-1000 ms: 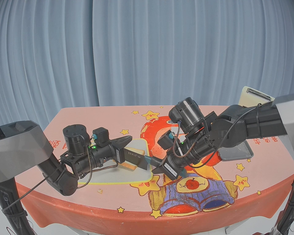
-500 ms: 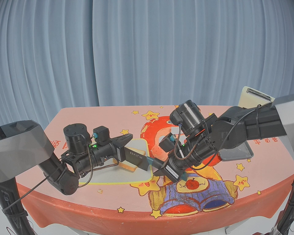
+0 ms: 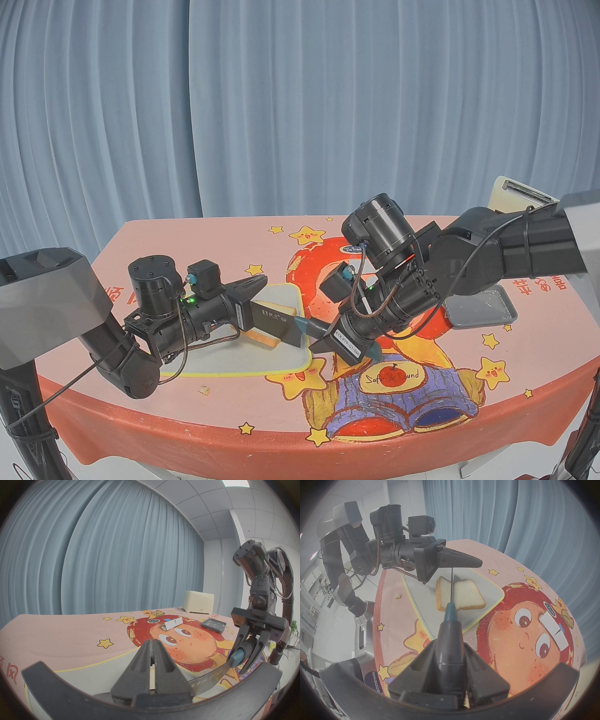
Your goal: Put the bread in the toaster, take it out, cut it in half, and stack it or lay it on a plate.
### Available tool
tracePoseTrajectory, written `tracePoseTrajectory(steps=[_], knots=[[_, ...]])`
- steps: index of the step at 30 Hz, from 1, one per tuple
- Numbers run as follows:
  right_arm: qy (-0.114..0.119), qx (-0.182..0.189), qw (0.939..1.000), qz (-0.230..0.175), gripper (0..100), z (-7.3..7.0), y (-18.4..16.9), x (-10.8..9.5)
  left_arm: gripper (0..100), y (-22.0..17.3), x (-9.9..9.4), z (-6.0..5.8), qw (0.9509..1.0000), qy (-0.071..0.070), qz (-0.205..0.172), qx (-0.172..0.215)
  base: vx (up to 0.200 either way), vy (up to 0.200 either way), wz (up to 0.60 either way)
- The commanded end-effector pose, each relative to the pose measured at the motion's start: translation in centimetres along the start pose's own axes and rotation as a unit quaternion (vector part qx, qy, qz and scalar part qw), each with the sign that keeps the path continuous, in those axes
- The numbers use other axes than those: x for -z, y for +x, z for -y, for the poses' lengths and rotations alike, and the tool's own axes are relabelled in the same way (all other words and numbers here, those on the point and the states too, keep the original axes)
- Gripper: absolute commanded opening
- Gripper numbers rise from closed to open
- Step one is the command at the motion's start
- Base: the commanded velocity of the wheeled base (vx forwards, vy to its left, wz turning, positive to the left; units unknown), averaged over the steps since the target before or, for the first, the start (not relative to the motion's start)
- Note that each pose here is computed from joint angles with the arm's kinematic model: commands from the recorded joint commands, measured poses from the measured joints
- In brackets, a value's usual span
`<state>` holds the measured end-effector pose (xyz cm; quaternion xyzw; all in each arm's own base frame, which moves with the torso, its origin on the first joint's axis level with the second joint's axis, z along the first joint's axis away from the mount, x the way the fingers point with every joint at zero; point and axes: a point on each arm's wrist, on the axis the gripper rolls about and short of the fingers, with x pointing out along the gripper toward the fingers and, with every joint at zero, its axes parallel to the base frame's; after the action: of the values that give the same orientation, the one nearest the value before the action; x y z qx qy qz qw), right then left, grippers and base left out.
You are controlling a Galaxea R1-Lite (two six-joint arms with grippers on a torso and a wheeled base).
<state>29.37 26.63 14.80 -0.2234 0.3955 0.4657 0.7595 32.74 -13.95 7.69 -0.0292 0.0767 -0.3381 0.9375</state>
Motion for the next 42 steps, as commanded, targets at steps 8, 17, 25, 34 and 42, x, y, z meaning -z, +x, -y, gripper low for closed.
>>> tracePoseTrajectory(steps=[8, 17, 25, 34, 42], knots=[[0.011, -0.004, 0.9997, -0.023, 0, 0.2, 0.8, 1.6, 0, -0.3, -1.5, 0.4, 0.9998, 0.007, 0.02, 0.004, 0.0, 0.0, 0.0], [0.004, 0.002, 1.0, -0.008, 0, 0.1, 0.3, 0.8, 0, -0.3, -1.4, 0.3, 0.9998, 0.006, 0.018, 0.002, 0.0, 0.0, 0.0], [-0.002, 0.005, 0.9999, 0.01, 0, 0.0, -0.2, -0.4, 0, 0.3, 0.5, -0.1, 1.0, -0.003, -0.009, -0.001, 0.0, 0.0, 0.0], [0.01, 0.002, 0.9998, -0.015, 0, 0.4, 0.4, 1.2, 0, 0.2, 0.1, 0.0, 1.0, -0.001, -0.003, 0.0, 0.0, 0.0, 0.0], [0.012, 0.0, 0.9996, -0.025, 0, 0.3, 0.7, 1.8, 0, 0.0, -1.8, 0.3, 0.9997, 0.007, 0.022, 0.004, 0.0, 0.0, 0.0]])
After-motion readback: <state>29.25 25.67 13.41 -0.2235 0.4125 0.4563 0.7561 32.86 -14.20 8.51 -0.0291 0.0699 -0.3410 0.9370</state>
